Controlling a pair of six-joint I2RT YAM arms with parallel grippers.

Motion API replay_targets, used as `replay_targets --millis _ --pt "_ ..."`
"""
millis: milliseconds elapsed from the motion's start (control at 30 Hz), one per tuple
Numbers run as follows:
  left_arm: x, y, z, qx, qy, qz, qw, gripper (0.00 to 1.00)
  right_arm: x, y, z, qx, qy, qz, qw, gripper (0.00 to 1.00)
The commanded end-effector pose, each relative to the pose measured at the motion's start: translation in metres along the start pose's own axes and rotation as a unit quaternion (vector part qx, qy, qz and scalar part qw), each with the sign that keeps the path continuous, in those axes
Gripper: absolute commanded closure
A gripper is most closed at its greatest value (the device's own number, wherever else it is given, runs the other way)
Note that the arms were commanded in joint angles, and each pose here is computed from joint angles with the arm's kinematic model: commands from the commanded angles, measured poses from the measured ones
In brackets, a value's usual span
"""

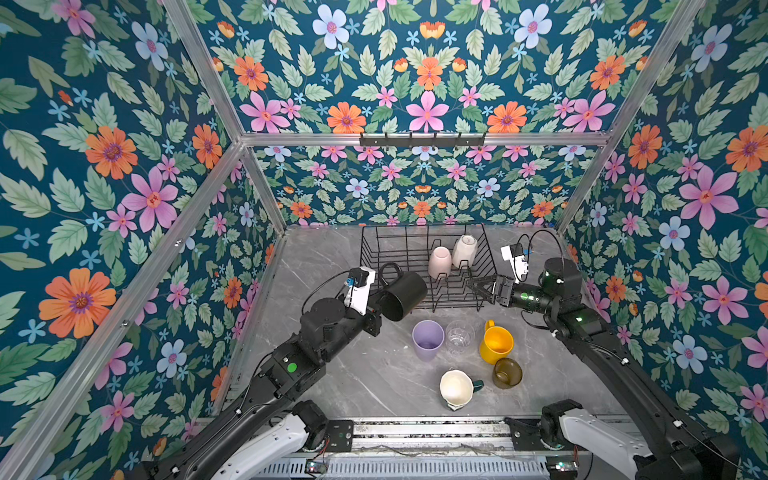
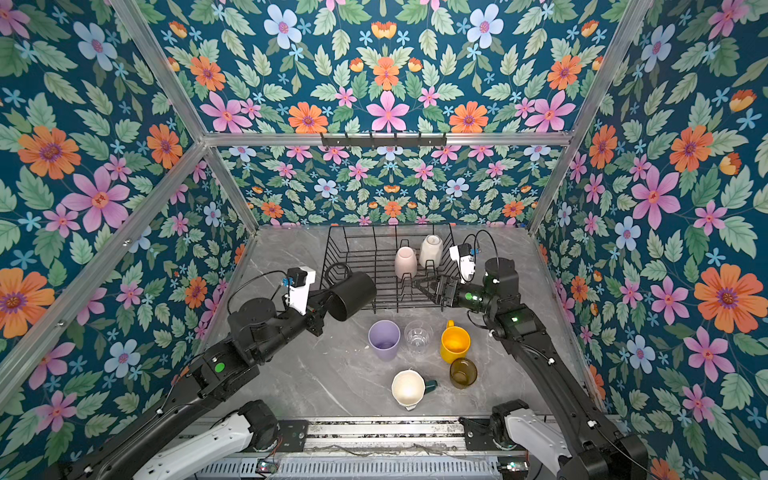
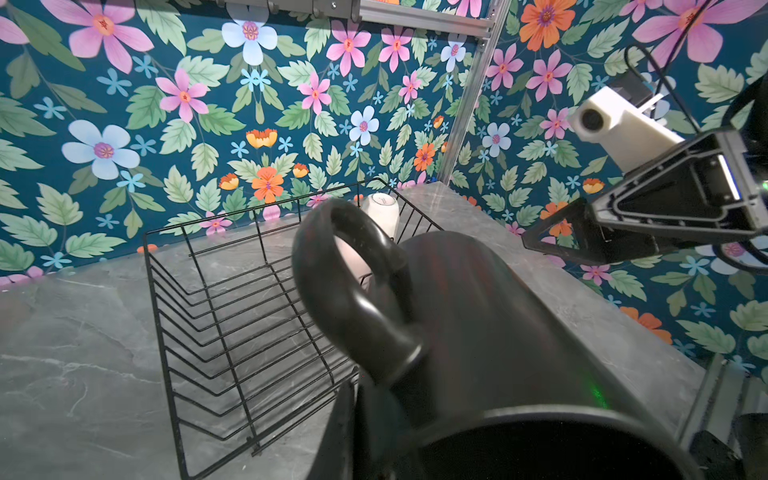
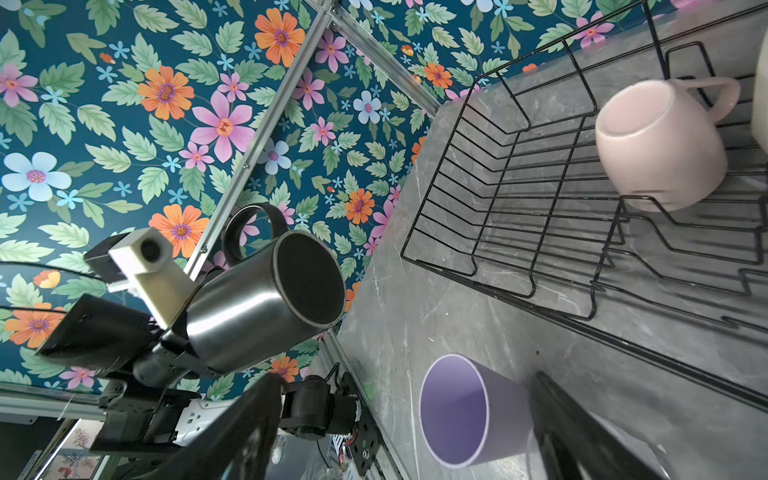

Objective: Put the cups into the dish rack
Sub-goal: 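Lift the black mug with the left gripper while the right gripper rises, then grasp the black mug's handle with the right gripper beside the left gripper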

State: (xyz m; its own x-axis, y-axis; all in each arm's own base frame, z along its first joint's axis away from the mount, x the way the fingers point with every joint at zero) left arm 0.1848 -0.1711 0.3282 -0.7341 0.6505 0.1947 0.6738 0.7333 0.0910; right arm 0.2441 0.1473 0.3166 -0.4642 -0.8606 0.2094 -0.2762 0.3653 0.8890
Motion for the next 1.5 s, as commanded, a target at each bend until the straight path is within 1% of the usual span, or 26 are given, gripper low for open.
replay_targets --millis 0,100,200,300,367,533,600,700,933,1033,1133,1233,1467 --pt "-0.004 -0.011 -0.028 0.003 -0.073 0.097 0.993 1.00 0.004 0.016 -0.002 0.035 0.002 -0.028 0.999 0.08" --pt "-0.013 -0.009 -0.028 0.012 -0.086 0.164 0.983 1.00 0.008 0.032 -0.002 0.048 0.015 -0.058 0.997 0.08" --pt "-0.020 -0.003 -0.031 0.025 -0.102 0.234 0.967 1.00 0.014 0.040 0.001 0.055 0.011 -0.072 0.996 0.05" --pt "-0.018 0.003 -0.038 0.024 -0.140 0.275 0.951 1.00 0.019 0.049 0.006 0.063 0.019 -0.092 0.994 0.04" --pt "-0.018 0.008 -0.040 0.019 -0.153 0.289 0.945 1.00 0.022 0.053 0.009 0.068 0.022 -0.104 0.992 0.03" --pt "-0.020 0.006 -0.042 0.018 -0.162 0.354 0.921 1.00 0.027 0.061 0.012 0.073 0.024 -0.134 0.988 0.01" --pt "-0.019 0.005 -0.042 0.012 -0.163 0.368 0.915 1.00 0.025 0.060 0.011 0.065 0.020 -0.138 0.988 0.01" --pt "-0.019 0.005 -0.036 0.001 -0.155 0.371 0.916 1.00 0.021 0.061 0.010 0.055 0.030 -0.147 0.987 0.02" --pt "-0.024 0.008 -0.031 -0.002 -0.145 0.381 0.913 1.00 0.006 0.073 0.014 0.068 0.057 -0.155 0.984 0.02" --pt "-0.025 0.009 -0.033 -0.002 -0.144 0.383 0.912 1.00 -0.001 0.076 0.018 0.081 0.061 -0.146 0.984 0.02" --pt "-0.025 0.009 -0.034 -0.002 -0.145 0.383 0.912 1.00 -0.008 0.073 0.017 0.081 0.060 -0.136 0.986 0.02" --pt "-0.025 0.009 -0.034 -0.001 -0.144 0.385 0.912 1.00 -0.014 0.074 0.017 0.083 0.063 -0.144 0.984 0.02" --pt "-0.030 0.011 -0.032 0.008 -0.138 0.386 0.912 1.00 -0.021 0.082 0.017 0.107 0.066 -0.163 0.978 0.02"
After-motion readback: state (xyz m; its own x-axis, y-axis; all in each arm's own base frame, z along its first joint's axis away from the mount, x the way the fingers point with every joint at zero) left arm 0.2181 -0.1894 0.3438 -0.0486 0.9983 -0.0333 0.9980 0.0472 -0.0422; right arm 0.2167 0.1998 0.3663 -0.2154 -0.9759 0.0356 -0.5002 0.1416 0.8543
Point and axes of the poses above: each gripper's point midway between its finger pads, its own x axis back along the fingers, its own y axis along the line the jaws close on, z = x × y, the point moved 6 cm from there along x, back along the fingers, and after that the axes turned 15 degrees about -x, right-handed, at the moved point
